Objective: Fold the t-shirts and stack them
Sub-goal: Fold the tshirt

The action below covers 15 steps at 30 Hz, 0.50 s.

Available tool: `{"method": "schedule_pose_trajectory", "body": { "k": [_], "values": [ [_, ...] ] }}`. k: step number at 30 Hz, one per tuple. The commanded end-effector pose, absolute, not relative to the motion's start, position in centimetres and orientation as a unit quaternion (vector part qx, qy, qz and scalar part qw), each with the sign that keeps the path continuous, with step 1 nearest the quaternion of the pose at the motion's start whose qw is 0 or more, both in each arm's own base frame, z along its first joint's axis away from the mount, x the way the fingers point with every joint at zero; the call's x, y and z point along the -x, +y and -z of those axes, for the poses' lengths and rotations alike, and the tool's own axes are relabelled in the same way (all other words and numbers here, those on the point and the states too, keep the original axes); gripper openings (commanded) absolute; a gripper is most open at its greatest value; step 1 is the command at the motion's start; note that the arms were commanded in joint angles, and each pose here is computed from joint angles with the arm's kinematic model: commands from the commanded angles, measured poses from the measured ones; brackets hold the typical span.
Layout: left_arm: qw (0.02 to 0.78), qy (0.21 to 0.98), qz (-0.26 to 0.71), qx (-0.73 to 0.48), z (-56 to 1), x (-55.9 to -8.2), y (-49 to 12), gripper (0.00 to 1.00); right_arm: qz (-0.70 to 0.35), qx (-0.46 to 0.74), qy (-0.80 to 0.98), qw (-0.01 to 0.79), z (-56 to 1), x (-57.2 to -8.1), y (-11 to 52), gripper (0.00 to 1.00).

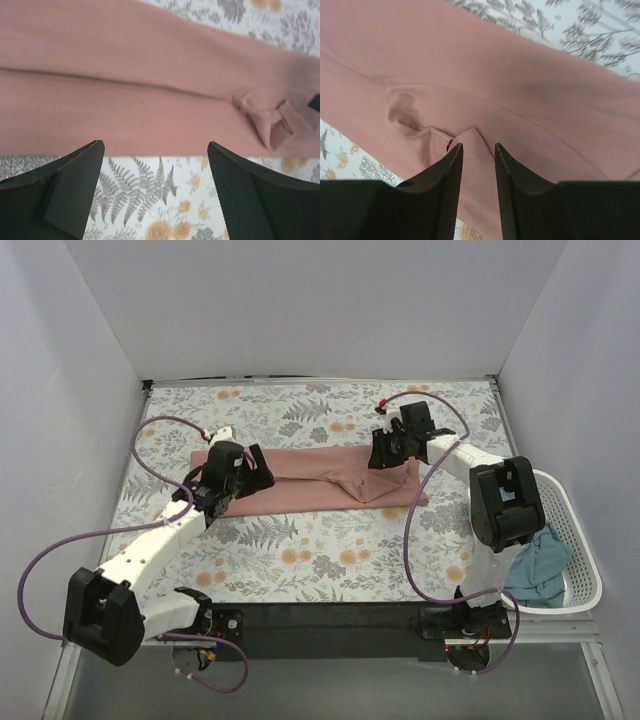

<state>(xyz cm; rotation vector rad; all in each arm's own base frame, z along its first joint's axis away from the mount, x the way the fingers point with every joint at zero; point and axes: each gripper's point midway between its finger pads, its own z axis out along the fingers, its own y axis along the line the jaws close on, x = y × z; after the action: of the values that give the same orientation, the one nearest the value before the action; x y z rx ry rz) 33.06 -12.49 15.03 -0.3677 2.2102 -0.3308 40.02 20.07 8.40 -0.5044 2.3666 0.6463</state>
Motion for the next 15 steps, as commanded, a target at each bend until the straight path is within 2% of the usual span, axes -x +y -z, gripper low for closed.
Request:
{"method": "schedule_pose_trajectory", "body": {
  "k": [1, 5, 10, 12, 13, 15],
  "values": [
    [0.406, 0.892, 0.165, 0.109, -14.8, -29.5, -13.6, 0.84, -0.264, 0.221, 0.896, 0.28, -6.4, -39.1, 21.4, 0.38],
    [0.394, 0.9, 0.162, 0.095, -13.2, -27.6, -13.3, 0.84, -0.268, 0.238, 0.895, 0.266, -5.2, -39.0, 22.0, 0.34],
    [0.391, 0.904, 0.14, 0.099, -12.3, -27.3, -12.5, 0.84, -0.28, 0.249, 0.892, 0.252, -4.5, -38.1, 22.5, 0.33],
    [0.386, 0.907, 0.137, 0.097, -11.9, -27.5, -12.6, 0.84, -0.283, 0.251, 0.892, 0.248, -4.4, -37.8, 22.5, 0.27],
    [0.384, 0.908, 0.137, 0.097, -11.9, -27.7, -12.7, 0.84, -0.283, 0.252, 0.89, 0.253, -4.8, -37.8, 22.6, 0.16],
    [0.378, 0.91, 0.141, 0.094, -11.7, -27.8, -13.0, 0.84, -0.274, 0.251, 0.891, 0.261, -5.2, -37.8, 22.2, 0.1]
  ]
}}
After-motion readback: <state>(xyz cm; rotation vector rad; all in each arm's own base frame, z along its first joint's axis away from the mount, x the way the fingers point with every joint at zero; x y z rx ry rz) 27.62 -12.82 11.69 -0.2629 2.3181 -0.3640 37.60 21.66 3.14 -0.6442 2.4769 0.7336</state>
